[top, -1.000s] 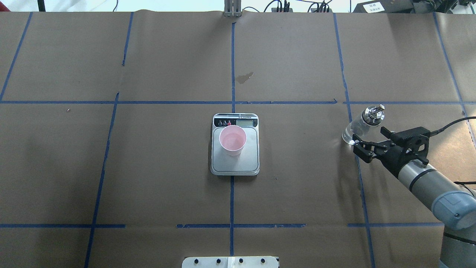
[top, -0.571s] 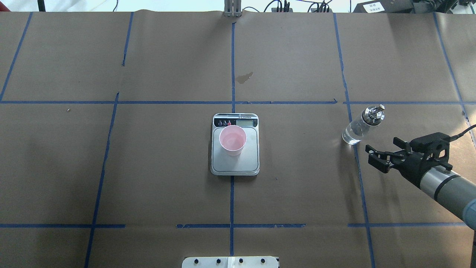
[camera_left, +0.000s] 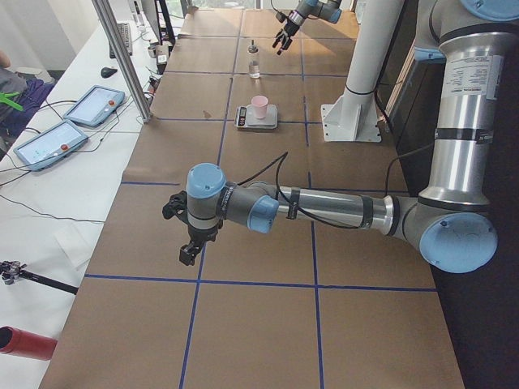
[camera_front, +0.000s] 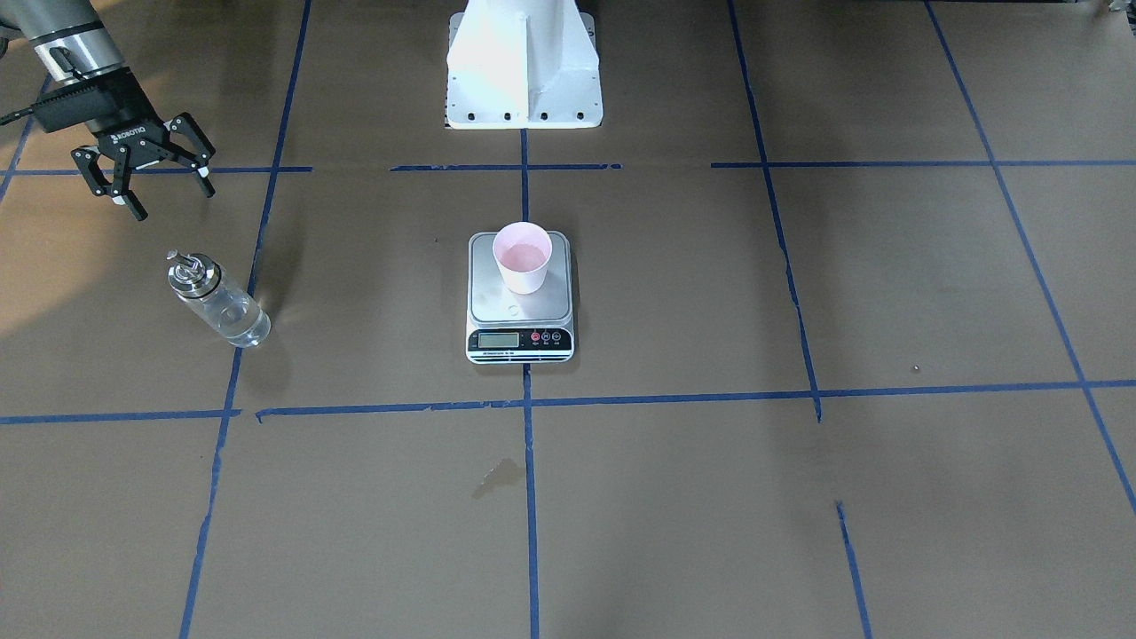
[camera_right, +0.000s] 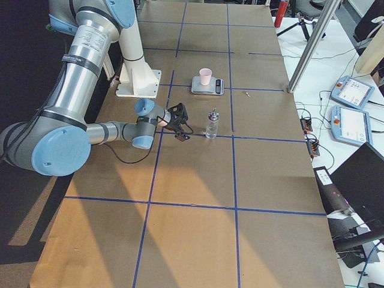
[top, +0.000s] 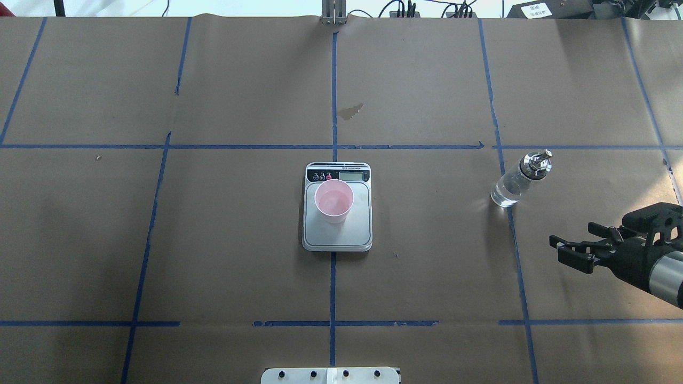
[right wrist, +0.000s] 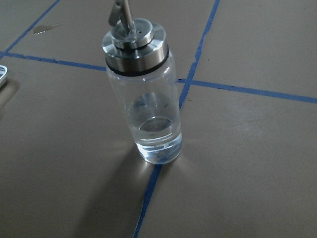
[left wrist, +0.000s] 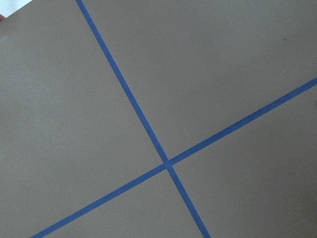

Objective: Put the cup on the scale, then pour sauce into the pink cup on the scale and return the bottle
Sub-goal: 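Open the right gripper and withdraw it from the bottle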

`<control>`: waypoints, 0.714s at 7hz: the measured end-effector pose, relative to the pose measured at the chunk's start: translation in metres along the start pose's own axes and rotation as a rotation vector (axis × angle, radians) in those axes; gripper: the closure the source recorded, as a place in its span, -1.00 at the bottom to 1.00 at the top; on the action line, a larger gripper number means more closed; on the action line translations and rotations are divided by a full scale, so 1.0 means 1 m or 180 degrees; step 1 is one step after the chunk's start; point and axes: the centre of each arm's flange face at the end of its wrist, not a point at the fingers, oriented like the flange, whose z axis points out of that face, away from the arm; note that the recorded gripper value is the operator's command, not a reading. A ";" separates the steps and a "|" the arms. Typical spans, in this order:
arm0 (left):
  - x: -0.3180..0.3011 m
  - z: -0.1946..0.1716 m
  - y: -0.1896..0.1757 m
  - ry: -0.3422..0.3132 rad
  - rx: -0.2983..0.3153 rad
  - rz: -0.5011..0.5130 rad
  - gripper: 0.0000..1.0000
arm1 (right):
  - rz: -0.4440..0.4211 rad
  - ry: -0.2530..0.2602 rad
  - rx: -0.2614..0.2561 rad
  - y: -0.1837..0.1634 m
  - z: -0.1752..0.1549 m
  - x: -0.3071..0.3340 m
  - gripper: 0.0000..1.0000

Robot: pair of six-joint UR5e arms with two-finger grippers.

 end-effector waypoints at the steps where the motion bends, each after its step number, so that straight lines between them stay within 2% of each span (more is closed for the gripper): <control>1: 0.000 0.000 0.000 -0.0001 0.0002 0.0002 -1.00 | 0.0013 0.0006 -0.0150 -0.009 -0.014 -0.008 -1.00; 3: 0.001 -0.002 -0.001 -0.0005 0.0012 0.0010 -1.00 | 0.0265 0.0092 -0.0539 -0.050 -0.043 -0.005 -1.00; 5: 0.003 -0.005 -0.003 -0.0011 0.0028 0.0025 -1.00 | 0.0606 0.0005 -0.0863 -0.084 -0.069 0.026 -1.00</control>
